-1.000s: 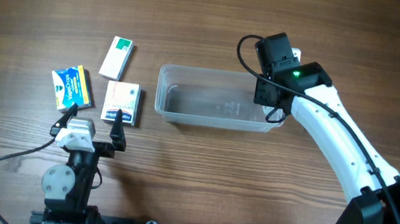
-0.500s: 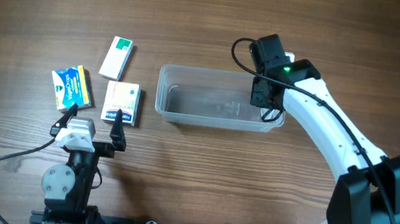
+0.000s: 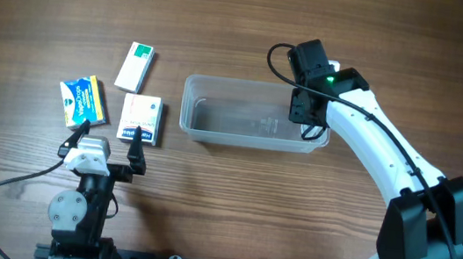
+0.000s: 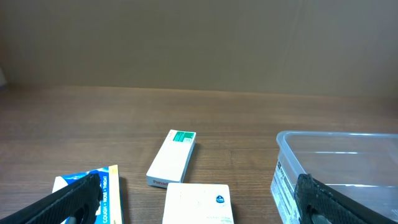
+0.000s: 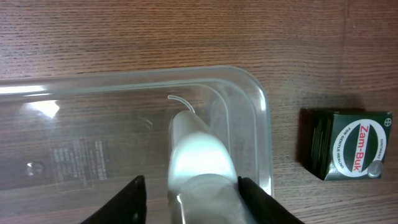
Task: Pack container
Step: 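Lower the bottle into the container's right end and open the gripper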
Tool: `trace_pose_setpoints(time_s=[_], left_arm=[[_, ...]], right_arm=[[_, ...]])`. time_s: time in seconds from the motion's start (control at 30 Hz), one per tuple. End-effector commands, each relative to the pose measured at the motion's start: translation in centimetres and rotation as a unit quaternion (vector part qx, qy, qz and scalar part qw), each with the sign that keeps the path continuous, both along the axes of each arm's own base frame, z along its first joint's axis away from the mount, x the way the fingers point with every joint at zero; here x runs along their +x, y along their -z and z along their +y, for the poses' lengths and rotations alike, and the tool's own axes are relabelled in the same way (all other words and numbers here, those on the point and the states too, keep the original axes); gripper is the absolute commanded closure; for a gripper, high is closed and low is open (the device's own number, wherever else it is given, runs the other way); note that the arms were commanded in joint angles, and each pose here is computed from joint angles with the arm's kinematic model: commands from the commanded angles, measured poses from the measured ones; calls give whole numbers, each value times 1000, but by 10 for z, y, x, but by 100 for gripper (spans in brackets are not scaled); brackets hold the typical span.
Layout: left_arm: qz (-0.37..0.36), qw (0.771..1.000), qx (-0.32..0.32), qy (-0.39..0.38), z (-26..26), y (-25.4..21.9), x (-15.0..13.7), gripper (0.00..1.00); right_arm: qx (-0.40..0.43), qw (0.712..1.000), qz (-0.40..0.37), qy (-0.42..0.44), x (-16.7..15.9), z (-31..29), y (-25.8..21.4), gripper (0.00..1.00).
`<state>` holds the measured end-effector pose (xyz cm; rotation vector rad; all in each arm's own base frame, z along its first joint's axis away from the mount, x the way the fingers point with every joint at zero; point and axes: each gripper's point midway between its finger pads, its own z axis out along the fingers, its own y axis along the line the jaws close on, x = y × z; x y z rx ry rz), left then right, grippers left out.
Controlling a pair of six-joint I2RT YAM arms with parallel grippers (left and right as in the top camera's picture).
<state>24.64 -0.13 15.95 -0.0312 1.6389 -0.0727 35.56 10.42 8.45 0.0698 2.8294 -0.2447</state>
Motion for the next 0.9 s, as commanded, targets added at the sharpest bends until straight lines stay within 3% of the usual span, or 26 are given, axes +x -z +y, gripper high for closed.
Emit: trace_pose_setpoints(time_s=[0.0, 0.4, 0.87], left_arm=[[0, 1000, 7, 7, -2, 2, 0, 0], [1, 1000, 7, 7, -2, 2, 0, 0], [1, 1000, 7, 7, -2, 2, 0, 0]], right_arm=[[-7, 1000, 12, 8, -2, -3, 10, 48], [-4, 1000, 4, 6, 0, -2, 4, 42], [25, 997, -66, -8, 8, 2, -46, 38]])
